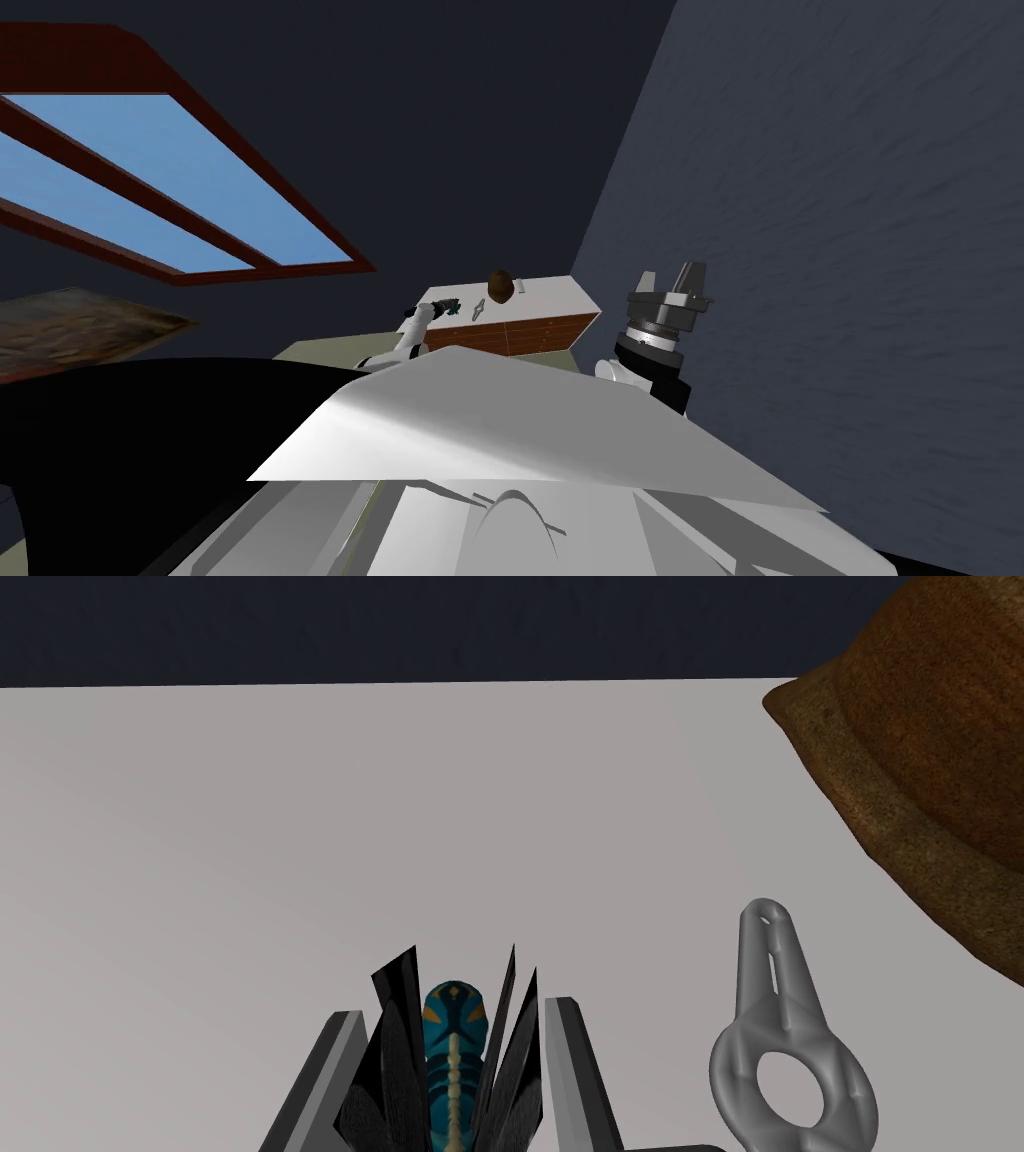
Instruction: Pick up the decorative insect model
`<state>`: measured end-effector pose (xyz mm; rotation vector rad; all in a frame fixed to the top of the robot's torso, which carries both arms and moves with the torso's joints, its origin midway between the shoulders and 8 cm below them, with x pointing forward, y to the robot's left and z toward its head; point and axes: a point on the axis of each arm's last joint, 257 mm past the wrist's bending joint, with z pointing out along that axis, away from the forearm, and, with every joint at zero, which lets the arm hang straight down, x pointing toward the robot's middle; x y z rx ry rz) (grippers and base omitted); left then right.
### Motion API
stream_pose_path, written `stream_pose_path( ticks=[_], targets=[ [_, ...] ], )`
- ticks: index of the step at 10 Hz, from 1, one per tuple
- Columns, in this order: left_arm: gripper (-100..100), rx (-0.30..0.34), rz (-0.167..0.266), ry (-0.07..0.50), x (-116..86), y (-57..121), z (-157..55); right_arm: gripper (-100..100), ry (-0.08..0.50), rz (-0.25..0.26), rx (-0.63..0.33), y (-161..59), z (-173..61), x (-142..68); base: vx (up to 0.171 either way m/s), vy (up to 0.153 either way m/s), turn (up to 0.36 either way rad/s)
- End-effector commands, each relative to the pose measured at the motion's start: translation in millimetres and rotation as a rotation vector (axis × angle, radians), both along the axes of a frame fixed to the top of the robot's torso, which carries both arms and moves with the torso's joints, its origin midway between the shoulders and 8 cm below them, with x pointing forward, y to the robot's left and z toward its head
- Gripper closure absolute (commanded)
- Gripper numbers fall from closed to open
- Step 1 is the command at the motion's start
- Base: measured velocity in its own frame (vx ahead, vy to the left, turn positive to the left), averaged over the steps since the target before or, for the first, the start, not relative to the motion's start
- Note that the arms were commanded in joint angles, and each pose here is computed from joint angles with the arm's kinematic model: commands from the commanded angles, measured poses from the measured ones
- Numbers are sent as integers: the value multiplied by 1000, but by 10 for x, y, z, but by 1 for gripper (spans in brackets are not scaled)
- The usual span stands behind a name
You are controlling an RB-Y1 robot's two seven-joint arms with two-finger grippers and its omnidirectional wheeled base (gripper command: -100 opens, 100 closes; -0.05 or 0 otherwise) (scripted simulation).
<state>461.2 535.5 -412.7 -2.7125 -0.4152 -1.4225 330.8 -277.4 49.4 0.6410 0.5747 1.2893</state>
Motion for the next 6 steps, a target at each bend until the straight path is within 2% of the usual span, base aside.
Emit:
stream_pose_path(
  ticks=[1, 2, 3, 4, 5, 6],
  targets=[
    [100, -19, 46, 6, -210, 97, -61, 0, 0, 0, 0, 0, 0, 0, -8, 19, -286],
    [100, -10, 54, 5, -290, 152, -45, 0, 0, 0, 0, 1, 0, 0, -9, 26, -208],
    [100, 2, 55, 4, -335, 187, -26, 0, 0, 0, 0, 0, 0, 0, -2, 10, 9],
    [100, -16, 92, 18, -509, 239, -100, 0, 0, 0, 0, 0, 0, 0, -3, 15, -296],
    [100, -18, 109, 18, -606, 294, -91, 0, 0, 0, 0, 1, 0, 0, -9, 27, -198],
    [100, 3, 107, 7, -638, 342, -10, 0, 0, 0, 0, 0, 0, 0, -6, 12, -2]
  ],
)
